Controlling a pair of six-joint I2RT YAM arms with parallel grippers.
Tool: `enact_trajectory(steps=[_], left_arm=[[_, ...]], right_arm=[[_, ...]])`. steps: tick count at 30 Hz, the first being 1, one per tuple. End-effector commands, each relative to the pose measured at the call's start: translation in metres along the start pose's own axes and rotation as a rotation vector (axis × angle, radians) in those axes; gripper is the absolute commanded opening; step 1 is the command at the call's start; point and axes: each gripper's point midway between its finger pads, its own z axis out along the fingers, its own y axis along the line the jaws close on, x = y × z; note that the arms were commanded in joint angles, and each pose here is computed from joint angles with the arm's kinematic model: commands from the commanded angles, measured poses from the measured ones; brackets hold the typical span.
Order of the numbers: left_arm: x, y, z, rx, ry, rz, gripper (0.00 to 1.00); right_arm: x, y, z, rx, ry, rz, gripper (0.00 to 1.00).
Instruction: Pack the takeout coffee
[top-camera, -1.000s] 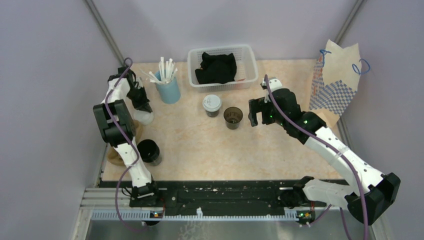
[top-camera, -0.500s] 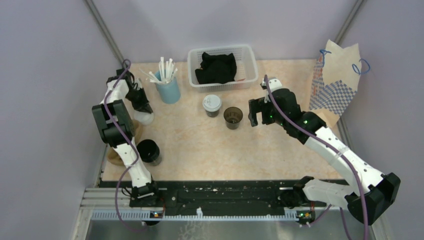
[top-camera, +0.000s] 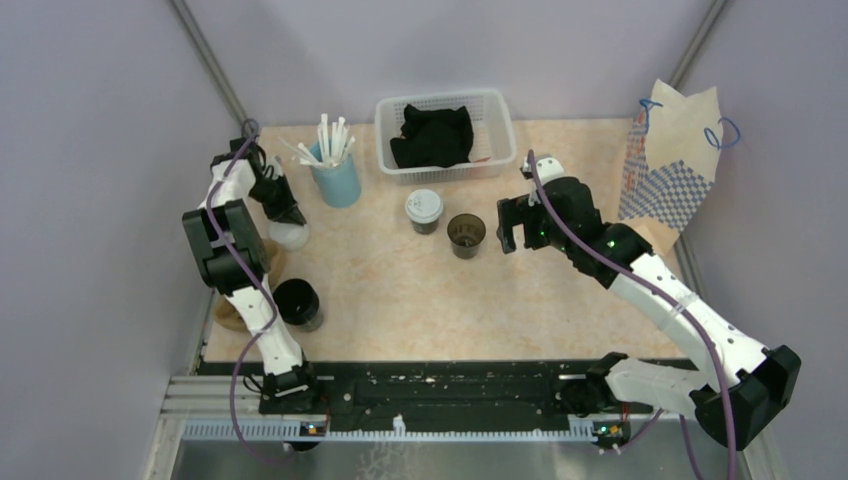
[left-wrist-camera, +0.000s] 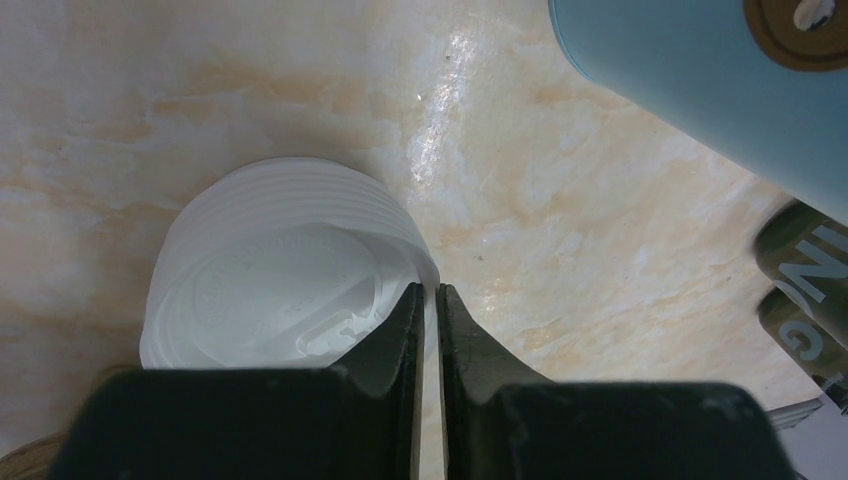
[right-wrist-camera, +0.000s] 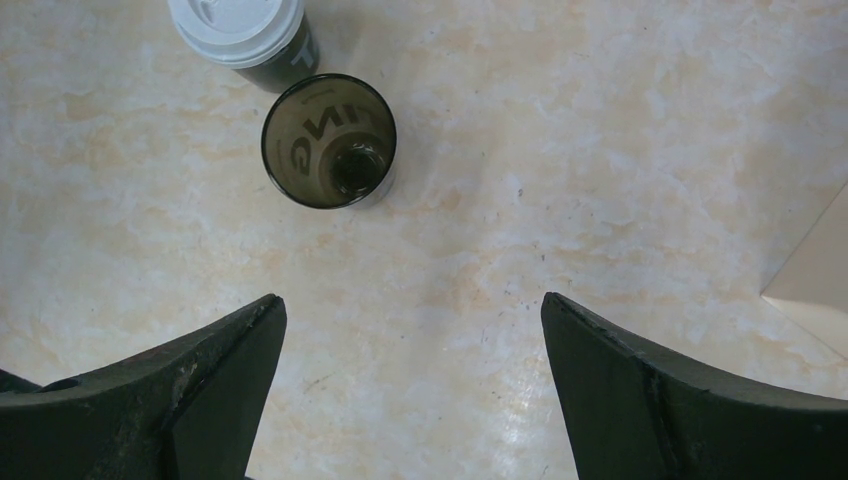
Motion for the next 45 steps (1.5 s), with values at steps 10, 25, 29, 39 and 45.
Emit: enact_trajectory(steps=[10, 25, 29, 39, 45], left_arm=[[-0.012, -0.011, -0.028, 0.064, -0.083, 0.014, 0.1], [-0.008, -0.011, -0.026, 0.13, -0.067, -0.005, 0.14], [-0.009, -0.013, -0.024, 0.151, -0.068, -0.01, 0.15], [-0.005, -0.01, -0.017, 0.15, -0.047, -0.012, 0.18], [-0.005, -0.008, -0.014, 0.15, -0.041, -0.014, 0.2]], right_arm=[[-0.024, 0.009, -0.005, -0.024, -0.063, -0.007, 0.99], [-0.023, 0.009, -0.005, -0.029, -0.062, -0.004, 0.99], [-0.023, 0.009, -0.005, -0.029, -0.062, -0.005, 0.99], [-0.023, 0.01, -0.005, -0.03, -0.061, -0.006, 0.99], [-0.024, 0.01, -0.004, -0.031, -0.061, -0.004, 0.99]])
